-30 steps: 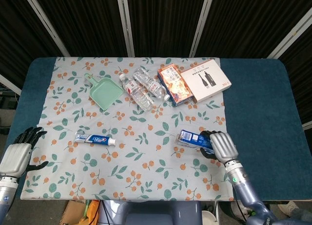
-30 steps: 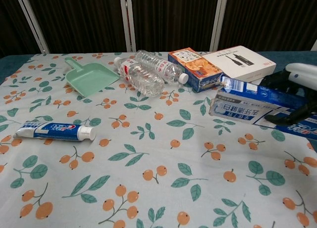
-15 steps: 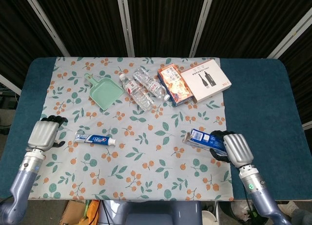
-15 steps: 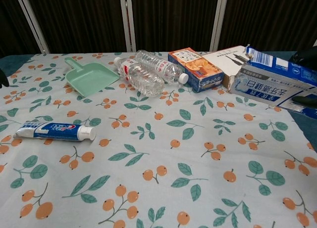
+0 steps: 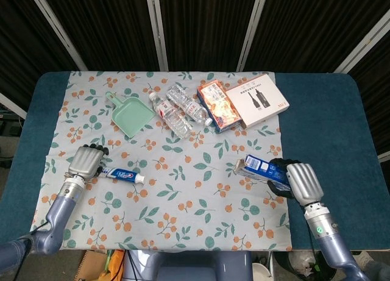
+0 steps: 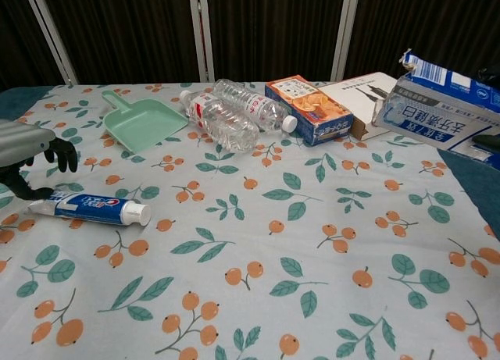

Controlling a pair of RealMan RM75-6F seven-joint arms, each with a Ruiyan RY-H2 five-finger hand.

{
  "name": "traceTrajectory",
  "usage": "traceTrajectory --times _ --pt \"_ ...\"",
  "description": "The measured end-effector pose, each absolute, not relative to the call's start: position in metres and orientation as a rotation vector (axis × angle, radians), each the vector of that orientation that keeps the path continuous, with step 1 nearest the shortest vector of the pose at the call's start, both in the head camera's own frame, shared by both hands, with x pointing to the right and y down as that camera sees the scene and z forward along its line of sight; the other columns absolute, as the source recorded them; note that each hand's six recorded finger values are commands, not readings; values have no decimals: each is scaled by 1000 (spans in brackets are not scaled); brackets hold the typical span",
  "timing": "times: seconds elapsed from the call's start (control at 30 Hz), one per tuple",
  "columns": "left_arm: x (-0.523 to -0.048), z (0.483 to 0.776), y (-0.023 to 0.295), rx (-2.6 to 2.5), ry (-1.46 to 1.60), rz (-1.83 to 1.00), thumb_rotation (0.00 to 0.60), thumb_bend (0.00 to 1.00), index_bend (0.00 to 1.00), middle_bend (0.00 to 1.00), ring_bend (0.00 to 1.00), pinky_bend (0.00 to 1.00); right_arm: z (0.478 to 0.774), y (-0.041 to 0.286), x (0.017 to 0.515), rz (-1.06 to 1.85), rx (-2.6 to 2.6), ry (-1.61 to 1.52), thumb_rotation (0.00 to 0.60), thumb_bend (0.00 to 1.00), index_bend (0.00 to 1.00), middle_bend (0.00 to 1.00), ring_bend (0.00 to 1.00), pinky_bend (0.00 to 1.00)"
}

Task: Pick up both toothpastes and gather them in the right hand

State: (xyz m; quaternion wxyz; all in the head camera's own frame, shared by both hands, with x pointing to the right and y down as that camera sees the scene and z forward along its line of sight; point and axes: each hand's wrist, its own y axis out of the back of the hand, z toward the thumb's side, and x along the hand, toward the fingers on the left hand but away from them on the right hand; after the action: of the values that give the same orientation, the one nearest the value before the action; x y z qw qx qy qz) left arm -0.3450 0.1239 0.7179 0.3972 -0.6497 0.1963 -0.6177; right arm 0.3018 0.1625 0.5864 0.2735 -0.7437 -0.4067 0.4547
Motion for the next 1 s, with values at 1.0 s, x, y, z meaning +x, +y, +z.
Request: traceTrajectory --times 1.0 --pt "-328 717 139 -1714 456 -1514 600 119 373 390 336 413 584 162 305 1217 -1997 -1127 600 362 524 537 476 470"
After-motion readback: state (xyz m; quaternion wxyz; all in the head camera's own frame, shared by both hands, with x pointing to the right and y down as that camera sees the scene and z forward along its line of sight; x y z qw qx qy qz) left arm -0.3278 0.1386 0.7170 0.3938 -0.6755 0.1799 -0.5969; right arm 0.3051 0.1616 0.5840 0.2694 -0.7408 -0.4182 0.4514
